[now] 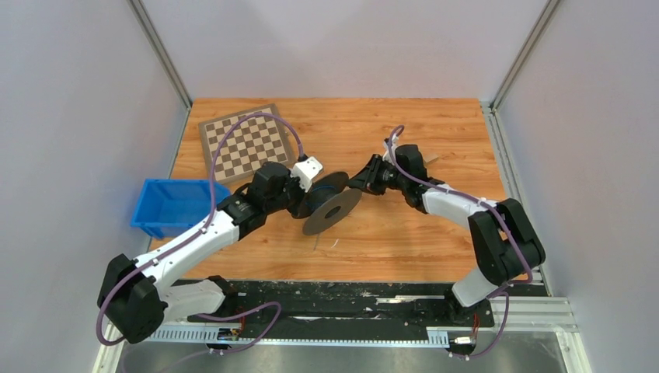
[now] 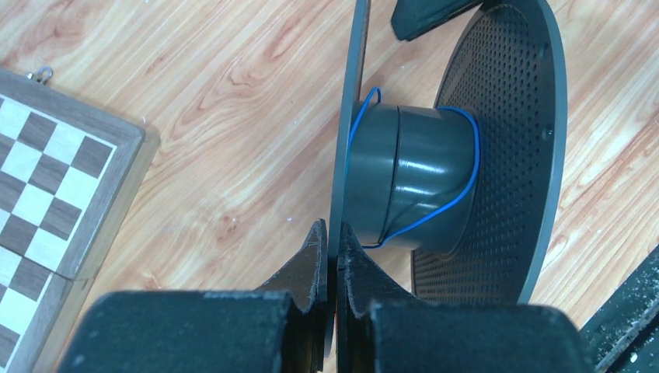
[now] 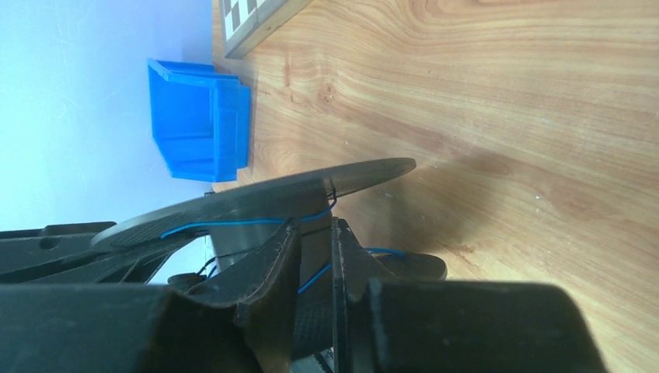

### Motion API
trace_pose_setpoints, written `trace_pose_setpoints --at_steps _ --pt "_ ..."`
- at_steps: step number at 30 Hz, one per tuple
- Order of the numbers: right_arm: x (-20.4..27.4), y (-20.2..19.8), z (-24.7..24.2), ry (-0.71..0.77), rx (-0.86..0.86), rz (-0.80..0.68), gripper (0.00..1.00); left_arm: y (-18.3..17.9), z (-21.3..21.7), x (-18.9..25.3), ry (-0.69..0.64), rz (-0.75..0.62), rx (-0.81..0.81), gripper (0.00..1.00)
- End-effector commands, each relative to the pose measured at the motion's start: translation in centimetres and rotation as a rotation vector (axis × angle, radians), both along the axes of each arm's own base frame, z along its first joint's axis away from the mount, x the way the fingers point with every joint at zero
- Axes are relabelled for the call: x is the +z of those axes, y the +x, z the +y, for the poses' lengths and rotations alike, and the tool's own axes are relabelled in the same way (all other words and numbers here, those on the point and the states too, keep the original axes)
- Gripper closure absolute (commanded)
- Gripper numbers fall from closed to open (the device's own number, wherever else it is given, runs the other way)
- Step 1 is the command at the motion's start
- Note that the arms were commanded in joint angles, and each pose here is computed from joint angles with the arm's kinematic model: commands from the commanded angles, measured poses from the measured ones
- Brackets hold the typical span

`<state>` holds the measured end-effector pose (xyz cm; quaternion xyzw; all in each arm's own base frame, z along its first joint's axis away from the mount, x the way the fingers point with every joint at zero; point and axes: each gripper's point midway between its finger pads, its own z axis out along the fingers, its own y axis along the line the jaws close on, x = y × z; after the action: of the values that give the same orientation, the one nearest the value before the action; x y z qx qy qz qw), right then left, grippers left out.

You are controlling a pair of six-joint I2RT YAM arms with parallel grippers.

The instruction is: Wrap the cables

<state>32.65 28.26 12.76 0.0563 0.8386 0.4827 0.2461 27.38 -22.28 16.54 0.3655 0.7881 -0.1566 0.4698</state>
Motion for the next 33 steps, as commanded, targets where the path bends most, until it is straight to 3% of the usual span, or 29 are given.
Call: trace_pose_setpoints --at_steps 1,5,10,20,29,33 --pt "1.2 -1.9 -0.3 -0.006 0.031 0.011 0.81 4.0 0.7 4.8 -0.093 -0.116 0.18 1.0" --pt "2.1 -1.4 -1.5 -0.055 -0.016 -0.05 0.8 4.3 1.1 4.2 -0.122 -0.03 0.237 1.0" --pt "3.3 -1.2 -4.2 -0.14 -0.106 -0.183 0.77 4.6 2.1 3.6 -0.27 0.148 0.327 1.0" --pt "2.9 -6.0 -5.8 -0.095 -0.125 -0.407 0.75 5.7 3.6 0.9 -0.404 0.378 0.434 1.0" --pt "-1.8 -4.8 -2.8 -0.195 -0.026 -0.383 0.66 5.7 3.5 0.1 -0.468 0.462 0.417 1.0" --pt "-3.3 -4.7 -0.9 -0.159 0.037 -0.367 0.66 5.8 3.9 -0.1 -0.486 0.482 0.424 1.0"
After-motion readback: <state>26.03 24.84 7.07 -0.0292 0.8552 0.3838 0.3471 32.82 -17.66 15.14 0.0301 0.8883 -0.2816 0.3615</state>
